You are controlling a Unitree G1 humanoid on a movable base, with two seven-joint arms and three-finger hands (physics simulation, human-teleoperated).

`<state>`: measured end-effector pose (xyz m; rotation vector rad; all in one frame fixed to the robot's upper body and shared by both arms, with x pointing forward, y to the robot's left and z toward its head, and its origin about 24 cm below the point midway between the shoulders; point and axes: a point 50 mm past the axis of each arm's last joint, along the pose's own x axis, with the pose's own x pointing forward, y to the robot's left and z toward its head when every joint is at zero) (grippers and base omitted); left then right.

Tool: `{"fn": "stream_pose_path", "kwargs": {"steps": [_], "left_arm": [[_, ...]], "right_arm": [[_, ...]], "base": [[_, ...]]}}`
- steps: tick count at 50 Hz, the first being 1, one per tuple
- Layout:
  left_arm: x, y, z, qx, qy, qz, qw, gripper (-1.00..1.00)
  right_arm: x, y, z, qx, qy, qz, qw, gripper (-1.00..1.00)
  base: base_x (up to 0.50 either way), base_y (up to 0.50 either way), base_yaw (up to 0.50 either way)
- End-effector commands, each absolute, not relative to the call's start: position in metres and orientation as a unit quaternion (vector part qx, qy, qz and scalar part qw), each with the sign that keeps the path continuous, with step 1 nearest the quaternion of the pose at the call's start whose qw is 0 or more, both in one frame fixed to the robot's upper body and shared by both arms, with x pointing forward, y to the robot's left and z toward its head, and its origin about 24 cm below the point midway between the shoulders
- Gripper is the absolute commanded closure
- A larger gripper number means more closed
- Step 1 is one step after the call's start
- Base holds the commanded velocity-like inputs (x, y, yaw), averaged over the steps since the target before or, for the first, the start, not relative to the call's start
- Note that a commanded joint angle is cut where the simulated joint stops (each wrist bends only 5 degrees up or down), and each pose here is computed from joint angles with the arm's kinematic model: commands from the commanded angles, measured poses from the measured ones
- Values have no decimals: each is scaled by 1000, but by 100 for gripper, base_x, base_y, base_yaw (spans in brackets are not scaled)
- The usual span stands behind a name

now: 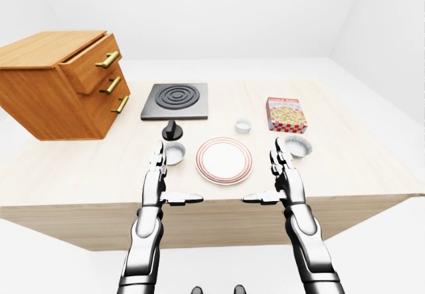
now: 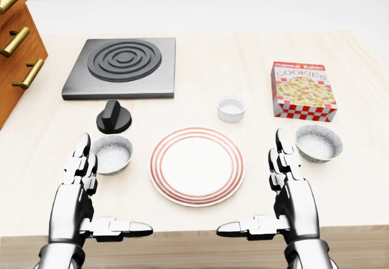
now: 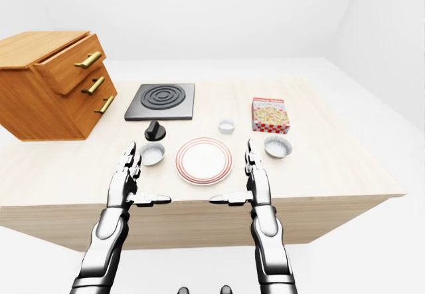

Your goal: Pick the akita bowl next to the plate and place it on the plate.

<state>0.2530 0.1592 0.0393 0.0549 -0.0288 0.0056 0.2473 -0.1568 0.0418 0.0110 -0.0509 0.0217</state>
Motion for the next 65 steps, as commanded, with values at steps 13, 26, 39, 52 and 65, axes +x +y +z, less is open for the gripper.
{"fn": "stream_pose_path", "kwargs": {"steps": [13, 26, 39, 52, 65], "left_arm": [[253, 159, 40, 28, -15, 3, 1000, -100], [253, 160, 40, 21, -12, 5, 1000, -100], [253, 160, 40, 20, -10, 5, 1000, -100], [253, 160, 39, 17, -16, 6, 1000, -100], [253, 160, 40, 18, -16, 8, 1000, -100]], "right_arm": [[248, -158, 42, 5, -24, 7, 1000, -100], [252, -153, 42, -15, -6, 12, 1000, -100], [248, -149, 44, -21, -15, 24, 999, -100], [247, -149, 43, -23, -16, 28, 999, -100], [247, -149, 42, -27, -14, 27, 999, -100]], "base": [[-15, -30, 0], [-2, -3, 0], [1, -1, 0], [24, -6, 0], [24, 0, 0]]}}
